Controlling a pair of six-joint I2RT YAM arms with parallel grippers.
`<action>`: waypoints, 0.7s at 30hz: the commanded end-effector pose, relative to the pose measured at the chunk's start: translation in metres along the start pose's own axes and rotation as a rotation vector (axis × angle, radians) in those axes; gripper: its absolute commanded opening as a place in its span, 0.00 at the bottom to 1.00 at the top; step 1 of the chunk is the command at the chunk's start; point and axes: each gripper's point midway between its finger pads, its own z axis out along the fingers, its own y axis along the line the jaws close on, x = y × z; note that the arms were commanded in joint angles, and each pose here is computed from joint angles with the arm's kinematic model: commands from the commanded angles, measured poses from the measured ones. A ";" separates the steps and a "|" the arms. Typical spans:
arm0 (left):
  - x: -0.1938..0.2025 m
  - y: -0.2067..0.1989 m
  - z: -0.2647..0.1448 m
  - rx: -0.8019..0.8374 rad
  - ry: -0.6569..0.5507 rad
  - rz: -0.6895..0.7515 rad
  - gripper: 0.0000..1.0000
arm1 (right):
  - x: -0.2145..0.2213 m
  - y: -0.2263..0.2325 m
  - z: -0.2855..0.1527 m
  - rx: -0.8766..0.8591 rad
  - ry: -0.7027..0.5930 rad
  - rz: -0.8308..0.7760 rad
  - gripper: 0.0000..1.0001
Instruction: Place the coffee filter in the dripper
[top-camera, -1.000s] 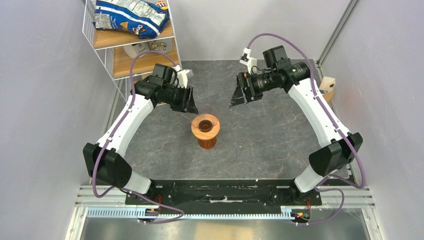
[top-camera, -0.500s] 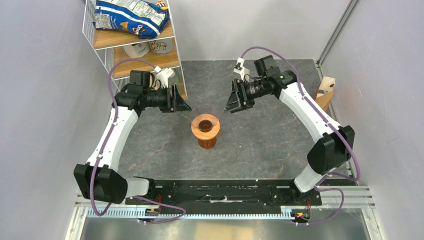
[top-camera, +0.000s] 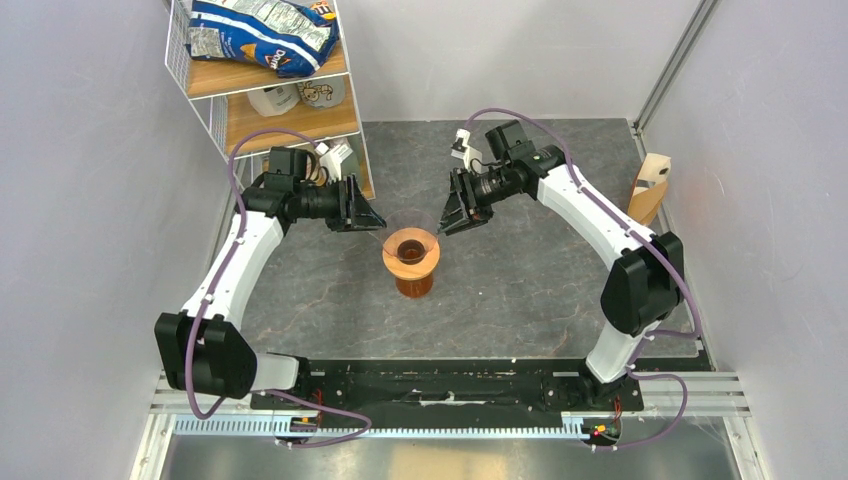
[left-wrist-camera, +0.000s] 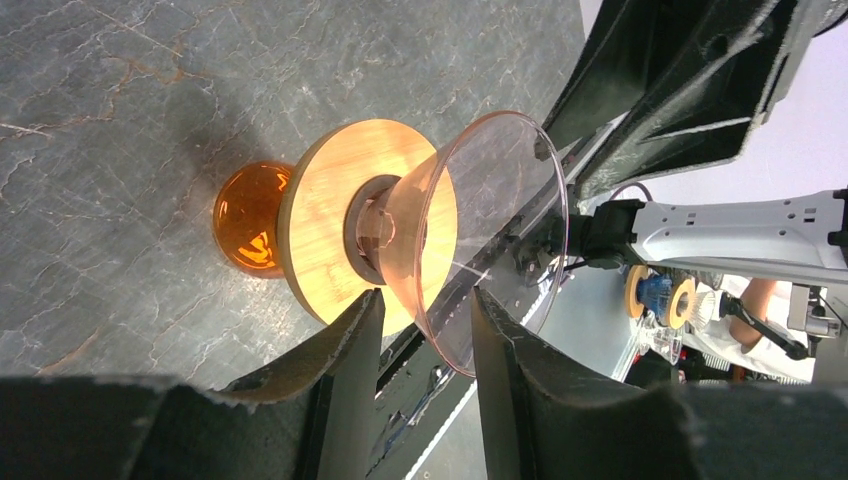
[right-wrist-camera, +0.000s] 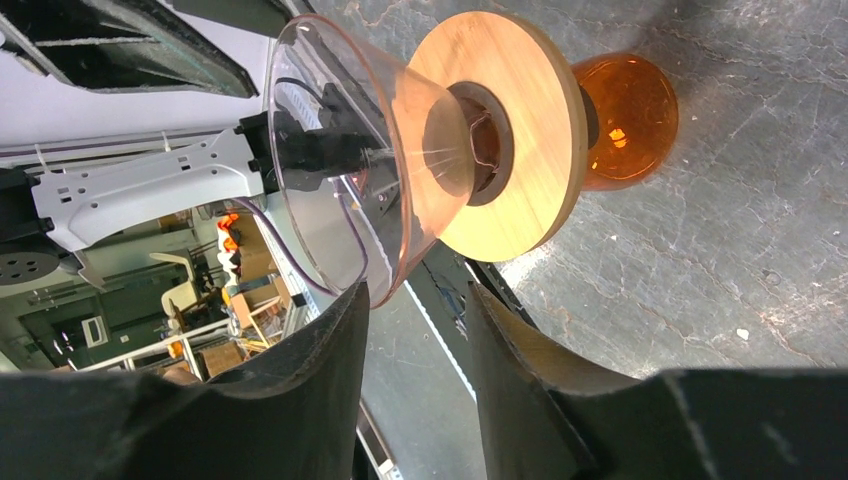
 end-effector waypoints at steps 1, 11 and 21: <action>-0.004 -0.004 0.002 0.035 -0.009 -0.011 0.44 | -0.004 0.000 0.007 -0.014 0.004 0.004 0.47; -0.004 0.001 0.007 0.032 0.006 -0.025 0.38 | -0.007 -0.003 0.014 -0.022 0.023 0.025 0.39; -0.002 0.008 0.010 0.014 0.014 -0.023 0.38 | -0.007 0.003 0.016 -0.027 0.037 0.009 0.39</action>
